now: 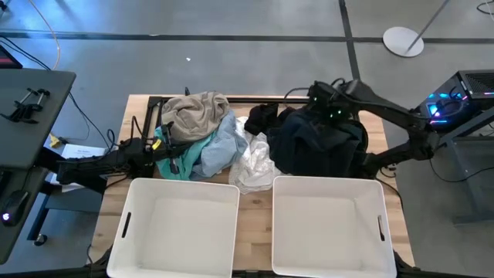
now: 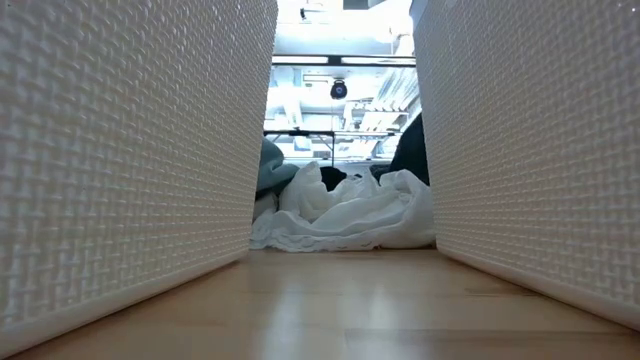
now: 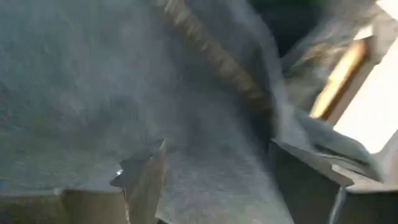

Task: Sort clothes
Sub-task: Put the dark blue pants into the right white laundry bin

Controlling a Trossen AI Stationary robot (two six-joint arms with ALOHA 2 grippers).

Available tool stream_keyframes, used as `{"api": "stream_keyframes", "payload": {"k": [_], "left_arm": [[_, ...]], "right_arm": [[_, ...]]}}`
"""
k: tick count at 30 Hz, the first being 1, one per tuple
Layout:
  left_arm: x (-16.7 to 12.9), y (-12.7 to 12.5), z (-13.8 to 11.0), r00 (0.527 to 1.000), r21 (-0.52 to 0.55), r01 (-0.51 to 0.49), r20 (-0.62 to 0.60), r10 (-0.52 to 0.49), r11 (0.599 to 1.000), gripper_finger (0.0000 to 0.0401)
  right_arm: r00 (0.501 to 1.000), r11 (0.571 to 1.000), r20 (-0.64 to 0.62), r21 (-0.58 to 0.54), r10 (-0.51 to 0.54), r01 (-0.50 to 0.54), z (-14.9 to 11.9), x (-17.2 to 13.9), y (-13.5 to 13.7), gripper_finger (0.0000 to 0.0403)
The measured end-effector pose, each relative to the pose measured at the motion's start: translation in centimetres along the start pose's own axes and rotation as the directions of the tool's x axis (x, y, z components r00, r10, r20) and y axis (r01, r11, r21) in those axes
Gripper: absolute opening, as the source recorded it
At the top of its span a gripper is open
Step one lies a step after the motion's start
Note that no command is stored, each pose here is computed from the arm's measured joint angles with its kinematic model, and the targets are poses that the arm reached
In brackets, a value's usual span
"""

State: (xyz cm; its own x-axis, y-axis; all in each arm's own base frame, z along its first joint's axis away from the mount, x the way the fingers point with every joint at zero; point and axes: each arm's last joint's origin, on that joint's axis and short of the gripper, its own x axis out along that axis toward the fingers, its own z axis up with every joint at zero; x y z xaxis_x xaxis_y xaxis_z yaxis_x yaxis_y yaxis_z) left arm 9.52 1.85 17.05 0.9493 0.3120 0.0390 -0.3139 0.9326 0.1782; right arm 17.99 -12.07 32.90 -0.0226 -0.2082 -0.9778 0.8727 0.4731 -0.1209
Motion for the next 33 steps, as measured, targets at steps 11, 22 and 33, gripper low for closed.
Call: {"api": "stream_keyframes", "payload": {"k": [11,22,33], "left_arm": [[0.0,0.0,0.0,1.000,0.000,0.000,0.000,0.000,1.000,0.0000],[0.0,0.0,0.0,1.000,0.000,0.000,0.000,0.000,1.000,0.0000],[0.0,0.0,0.0,1.000,0.000,0.000,0.000,0.000,1.000,0.0000]], "right_arm": [[0.999,0.999,-0.031,0.047,-0.026,0.027,0.7,0.8,-2.0,0.0311],[0.981,0.996,-0.193,0.089,0.003,0.015,-0.8,9.1,-2.8,0.0379],[0.979,0.995,-0.175,0.035,0.102,-0.097,-2.8,14.0,-1.3,0.0298]]}}
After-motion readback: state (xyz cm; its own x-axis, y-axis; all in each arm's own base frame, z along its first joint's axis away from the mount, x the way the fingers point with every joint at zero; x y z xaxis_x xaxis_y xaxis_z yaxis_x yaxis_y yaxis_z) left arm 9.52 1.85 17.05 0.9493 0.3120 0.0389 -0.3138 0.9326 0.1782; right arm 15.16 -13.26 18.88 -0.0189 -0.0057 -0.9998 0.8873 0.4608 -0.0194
